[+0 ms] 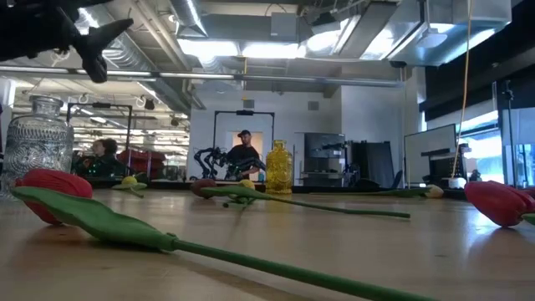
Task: Sort flowers into vase by color
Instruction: Put top yellow flower into the transparent vase
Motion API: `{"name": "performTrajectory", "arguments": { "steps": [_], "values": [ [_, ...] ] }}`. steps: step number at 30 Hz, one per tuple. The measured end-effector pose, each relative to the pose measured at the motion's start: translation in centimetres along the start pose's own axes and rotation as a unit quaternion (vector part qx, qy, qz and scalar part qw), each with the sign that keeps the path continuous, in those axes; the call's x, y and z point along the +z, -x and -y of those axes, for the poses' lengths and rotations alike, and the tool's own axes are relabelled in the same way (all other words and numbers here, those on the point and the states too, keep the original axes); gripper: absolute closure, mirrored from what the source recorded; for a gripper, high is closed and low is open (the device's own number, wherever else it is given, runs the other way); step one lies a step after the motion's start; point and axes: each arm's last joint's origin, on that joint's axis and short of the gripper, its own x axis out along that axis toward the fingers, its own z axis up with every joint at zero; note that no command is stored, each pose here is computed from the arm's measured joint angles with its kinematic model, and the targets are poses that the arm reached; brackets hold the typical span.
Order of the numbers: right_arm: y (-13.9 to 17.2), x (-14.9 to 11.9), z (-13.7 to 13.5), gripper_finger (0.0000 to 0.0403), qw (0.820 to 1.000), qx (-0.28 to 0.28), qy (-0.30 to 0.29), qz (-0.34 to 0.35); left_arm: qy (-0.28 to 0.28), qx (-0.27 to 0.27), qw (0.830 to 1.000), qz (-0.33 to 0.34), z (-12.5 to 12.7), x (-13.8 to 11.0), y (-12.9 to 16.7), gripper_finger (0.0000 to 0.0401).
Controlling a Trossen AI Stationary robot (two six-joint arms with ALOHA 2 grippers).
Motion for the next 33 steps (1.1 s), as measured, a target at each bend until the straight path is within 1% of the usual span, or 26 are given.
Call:
{"name": "performTrajectory", "arguments": {
  "steps": [2, 4, 5, 7, 9, 10, 13, 15, 18, 19, 21, 23, 25, 26, 27, 28, 29, 30, 32, 33],
  "values": [
    [0.0, 0.0, 0.0, 0.0381, 1.0, 0.0, 0.0, 0.0, -0.017, -0.025, 0.999, 0.017, 0.3, 0.5, 0.0, 0.0232],
    [0.0, 0.0, 0.0, 0.0381, 1.0, 0.0, 0.0, 0.0, -0.041, -0.065, 0.996, 0.042, 1.2, 1.8, -0.1, 0.0232],
    [0.0, 0.0, 0.0, 0.0381, 1.0, 0.0, 0.0, 0.0, -0.051, -0.075, 0.994, 0.054, 1.8, 2.7, -0.3, 0.0232],
    [0.0, 0.0, 0.0, 0.0381, 1.0, 0.0, 0.0, 0.0, -0.079, -0.066, 0.993, 0.064, 2.6, 4.2, -0.8, 0.0232],
    [0.0, 0.0, 0.0, 0.0381, 1.0, 0.0, 0.0, 0.0, -0.114, -0.029, 0.991, 0.066, 3.3, 5.2, -1.9, 0.0232],
    [0.0, 0.0, 0.0, 0.0381, 1.0, 0.0, 0.0, 0.0, -0.128, -0.002, 0.99, 0.064, 3.6, 5.6, -2.6, 0.0232],
    [0.0, 0.0, 0.0, 0.0381, 1.0, 0.0, 0.0, 0.0, -0.159, 0.069, 0.984, 0.05, 4.2, 6.2, -5.1, 0.0232],
    [0.0, 0.0, 0.0, 0.0381, 1.0, 0.0, 0.0, 0.0, -0.169, 0.119, 0.978, 0.04, 4.3, 6.2, -6.9, 0.0232],
    [0.0, 0.0, 0.0, 0.0381, 1.0, 0.0, 0.0, 0.0, -0.164, 0.201, 0.965, 0.025, 4.1, 5.6, -9.7, 0.0232],
    [0.0, 0.0, 0.0, 0.0381, 1.0, 0.0, 0.0, 0.0, -0.179, 0.219, 0.959, 0.009, 4.0, 5.2, -10.6, 0.0232],
    [0.0, 0.0, 0.0, 0.0381, 1.0, 0.0, 0.0, 0.0, -0.227, 0.26, 0.938, -0.03, 3.5, 4.3, -12.2, 0.0232],
    [0.0, 0.0, 0.0, 0.0381, 1.0, 0.0, 0.0, 0.0, -0.228, 0.346, 0.91, -0.019, 2.7, 4.0, -13.8, 0.0232],
    [0.0, 0.0, 0.0, 0.0381, 1.0, 0.0, 0.0, 0.0, -0.224, 0.441, 0.869, 0.013, 1.8, 4.0, -15.2, 0.0232],
    [0.0, 0.0, 0.0, 0.0381, 1.0, 0.0, 0.0, 0.0, -0.229, 0.478, 0.848, 0.022, 1.4, 4.2, -16.0, 0.0232],
    [0.0, 0.0, 0.0, 0.0381, 1.0, 0.0, 0.0, 0.0, -0.238, 0.506, 0.829, 0.021, 0.9, 4.3, -16.7, 0.0232],
    [0.0, 0.0, 0.0, 0.0381, 1.0, 0.0, 0.0, 0.0, -0.246, 0.527, 0.813, 0.011, 0.3, 4.4, -17.3, 0.0232],
    [0.0, 0.0, 0.0, 0.0381, 1.0, 0.0, 0.0, 0.0, -0.243, 0.545, 0.802, 0.004, -0.4, 4.6, -17.8, 0.0232],
    [0.0, 0.0, 0.0, 0.0381, 1.0, 0.0, 0.0, 0.0, -0.229, 0.56, 0.796, 0.002, -1.2, 4.9, -18.4, 0.0232],
    [0.0, 0.0, 0.0, 0.0381, 1.0, 0.0, 0.0, 0.0, -0.184, 0.585, 0.79, -0.015, -2.8, 5.6, -18.9, 0.0232],
    [0.0, 0.0, 0.0, 0.0381, 1.0, 0.0, 0.0, 0.0, -0.163, 0.601, 0.782, -0.03, -3.7, 5.8, -18.9, 0.0232]
  ]
}}
